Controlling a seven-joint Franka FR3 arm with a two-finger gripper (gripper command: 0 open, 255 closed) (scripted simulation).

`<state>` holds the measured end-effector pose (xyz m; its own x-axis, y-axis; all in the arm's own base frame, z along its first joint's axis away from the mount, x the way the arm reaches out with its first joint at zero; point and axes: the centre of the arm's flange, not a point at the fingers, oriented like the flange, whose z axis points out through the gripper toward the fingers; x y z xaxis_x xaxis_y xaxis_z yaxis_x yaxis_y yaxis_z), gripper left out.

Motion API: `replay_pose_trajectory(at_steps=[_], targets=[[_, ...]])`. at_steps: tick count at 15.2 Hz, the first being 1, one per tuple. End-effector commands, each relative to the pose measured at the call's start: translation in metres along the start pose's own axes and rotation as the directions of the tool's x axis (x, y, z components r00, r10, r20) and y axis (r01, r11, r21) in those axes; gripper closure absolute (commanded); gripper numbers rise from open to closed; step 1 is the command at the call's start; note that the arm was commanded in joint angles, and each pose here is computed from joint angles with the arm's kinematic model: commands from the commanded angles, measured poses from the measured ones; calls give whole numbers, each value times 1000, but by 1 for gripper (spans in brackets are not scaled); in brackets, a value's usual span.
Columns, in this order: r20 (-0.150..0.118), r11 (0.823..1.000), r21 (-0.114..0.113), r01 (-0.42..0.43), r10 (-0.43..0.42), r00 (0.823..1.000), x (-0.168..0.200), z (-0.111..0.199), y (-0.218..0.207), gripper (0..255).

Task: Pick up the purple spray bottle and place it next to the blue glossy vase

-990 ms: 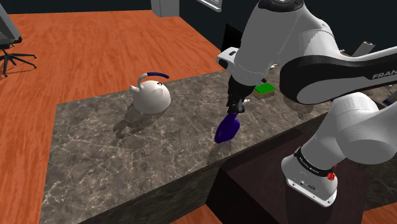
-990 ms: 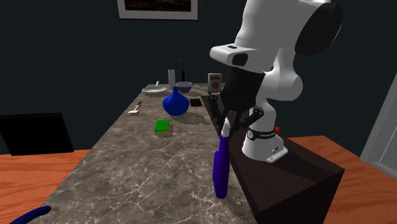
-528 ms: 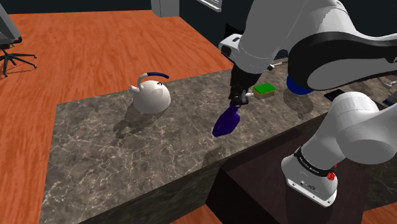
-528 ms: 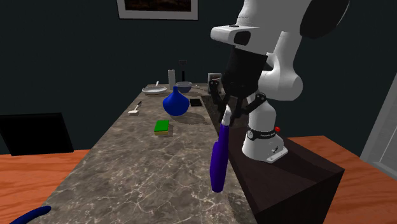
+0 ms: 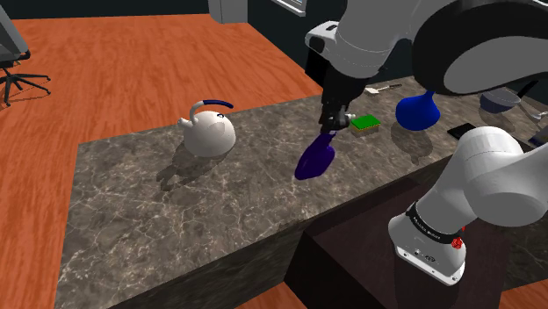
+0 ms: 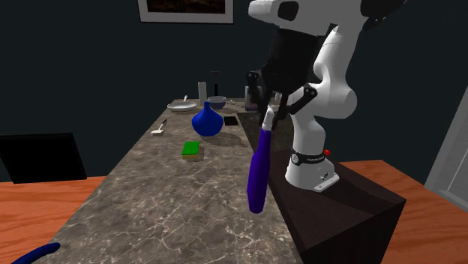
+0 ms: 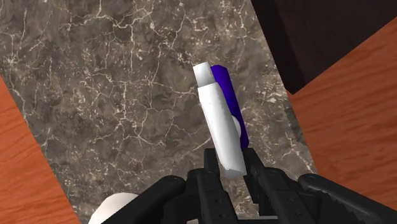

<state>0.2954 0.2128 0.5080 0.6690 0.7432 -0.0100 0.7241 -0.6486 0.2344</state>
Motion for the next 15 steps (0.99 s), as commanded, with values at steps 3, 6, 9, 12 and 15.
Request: replay_pose_trajectory(at_steps=[3, 6, 9, 12, 15], targets=[[0, 1000, 0, 0, 0, 1000, -1, -20, 5, 255], [0, 1000, 0, 0, 0, 1000, -2, -36, 9, 255], [0, 1000, 0, 0, 0, 1000, -2, -51, 12, 255], [0, 1000, 0, 0, 0, 1000, -2, -67, 16, 255], [0, 1000, 0, 0, 0, 1000, -2, -82, 20, 255]])
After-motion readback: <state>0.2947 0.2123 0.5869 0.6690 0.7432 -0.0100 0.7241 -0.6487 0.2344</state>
